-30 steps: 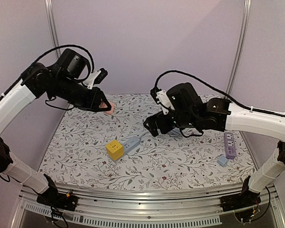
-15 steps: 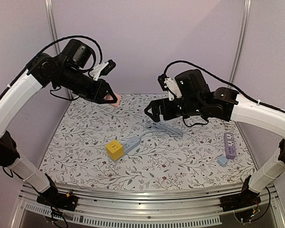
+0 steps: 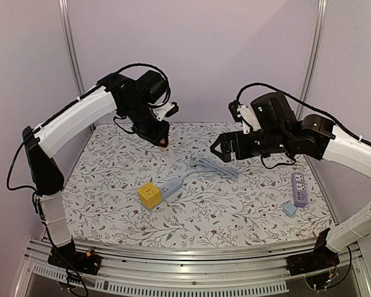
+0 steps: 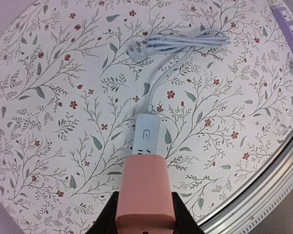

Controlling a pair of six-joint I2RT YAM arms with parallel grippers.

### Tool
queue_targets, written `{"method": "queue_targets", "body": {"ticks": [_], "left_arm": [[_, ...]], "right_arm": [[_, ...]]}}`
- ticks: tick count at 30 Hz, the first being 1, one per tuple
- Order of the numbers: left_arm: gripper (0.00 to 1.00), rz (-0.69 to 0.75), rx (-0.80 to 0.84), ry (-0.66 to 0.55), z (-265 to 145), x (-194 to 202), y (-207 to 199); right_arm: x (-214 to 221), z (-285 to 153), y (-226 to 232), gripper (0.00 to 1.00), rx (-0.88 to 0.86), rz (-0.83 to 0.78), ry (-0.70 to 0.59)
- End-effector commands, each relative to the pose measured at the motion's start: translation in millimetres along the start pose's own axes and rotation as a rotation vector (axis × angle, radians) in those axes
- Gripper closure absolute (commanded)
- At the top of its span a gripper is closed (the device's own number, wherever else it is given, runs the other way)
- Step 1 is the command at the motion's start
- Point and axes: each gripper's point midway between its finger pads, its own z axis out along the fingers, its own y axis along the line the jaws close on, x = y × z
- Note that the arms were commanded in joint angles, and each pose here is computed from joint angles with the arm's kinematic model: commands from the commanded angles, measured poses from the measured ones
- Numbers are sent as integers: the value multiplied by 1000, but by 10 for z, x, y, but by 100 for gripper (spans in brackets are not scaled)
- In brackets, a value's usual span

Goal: Insert the plug

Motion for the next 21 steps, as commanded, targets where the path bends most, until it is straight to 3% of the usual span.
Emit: {"method": "queue_targets", "body": {"ticks": [1, 8, 21], "left_arm": [[100, 118, -92, 87, 162, 170, 79], [100, 267, -146, 211, 558, 368, 55], [100, 327, -97, 373, 1140, 677, 10]], "right_arm": [[233, -125, -239, 1, 83, -12, 45], [255, -181, -293, 1, 105, -30, 54], [407, -172, -351, 1, 115, -30, 95]]}}
